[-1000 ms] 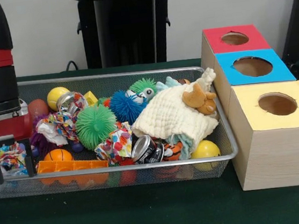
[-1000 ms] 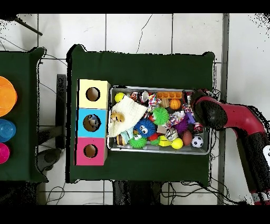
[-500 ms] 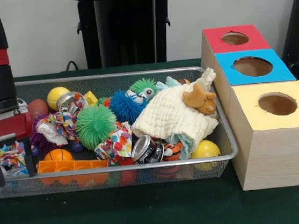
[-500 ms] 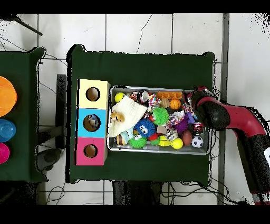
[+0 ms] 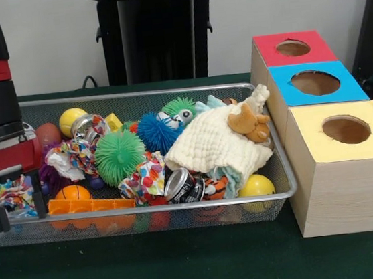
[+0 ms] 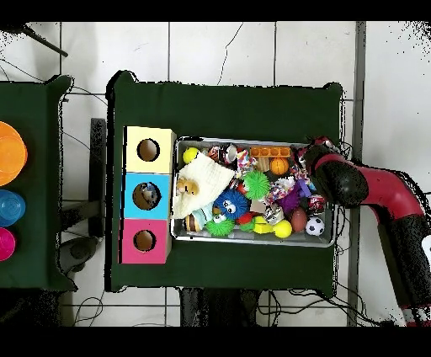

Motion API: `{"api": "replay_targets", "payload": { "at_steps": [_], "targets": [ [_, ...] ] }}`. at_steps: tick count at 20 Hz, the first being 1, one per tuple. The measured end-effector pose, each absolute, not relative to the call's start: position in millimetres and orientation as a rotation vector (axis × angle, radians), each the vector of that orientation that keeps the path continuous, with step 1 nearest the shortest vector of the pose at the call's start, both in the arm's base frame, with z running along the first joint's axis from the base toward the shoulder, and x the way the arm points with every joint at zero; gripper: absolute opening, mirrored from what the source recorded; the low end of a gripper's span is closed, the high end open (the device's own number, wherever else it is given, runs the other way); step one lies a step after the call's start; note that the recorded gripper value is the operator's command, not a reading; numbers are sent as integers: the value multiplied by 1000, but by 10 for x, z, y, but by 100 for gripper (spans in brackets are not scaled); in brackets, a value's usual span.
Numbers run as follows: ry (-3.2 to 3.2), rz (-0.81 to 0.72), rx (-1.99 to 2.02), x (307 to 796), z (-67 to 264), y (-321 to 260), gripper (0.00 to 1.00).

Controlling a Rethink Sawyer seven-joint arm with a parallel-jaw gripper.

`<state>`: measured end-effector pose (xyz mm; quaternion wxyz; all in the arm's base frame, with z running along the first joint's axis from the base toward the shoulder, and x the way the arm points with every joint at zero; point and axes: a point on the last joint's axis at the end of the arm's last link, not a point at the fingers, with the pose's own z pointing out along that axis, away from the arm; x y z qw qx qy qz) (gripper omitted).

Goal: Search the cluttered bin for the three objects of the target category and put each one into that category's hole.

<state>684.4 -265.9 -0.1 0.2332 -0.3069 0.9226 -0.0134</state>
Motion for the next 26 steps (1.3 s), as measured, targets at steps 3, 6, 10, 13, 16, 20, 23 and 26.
{"api": "replay_targets", "payload": {
  "at_steps": [3, 6, 10, 13, 16, 20, 23, 26],
  "targets": [
    [2574, 12, -844, 6819, -21, -2572, 100],
    [2621, 48, -852, 6819, -20, -2467, 100],
    [2663, 45, -837, 6845, 6, -2407, 100],
    [2703, 20, -820, 6887, 12, -2379, 100],
    [2737, -5, -801, 6922, 14, -2352, 100],
    [2760, -25, -796, 6941, 19, -2336, 100],
    [2774, -41, -795, 6949, 23, -2334, 100],
    [2786, -51, -791, 6944, 35, -2338, 100]
  ]
}}
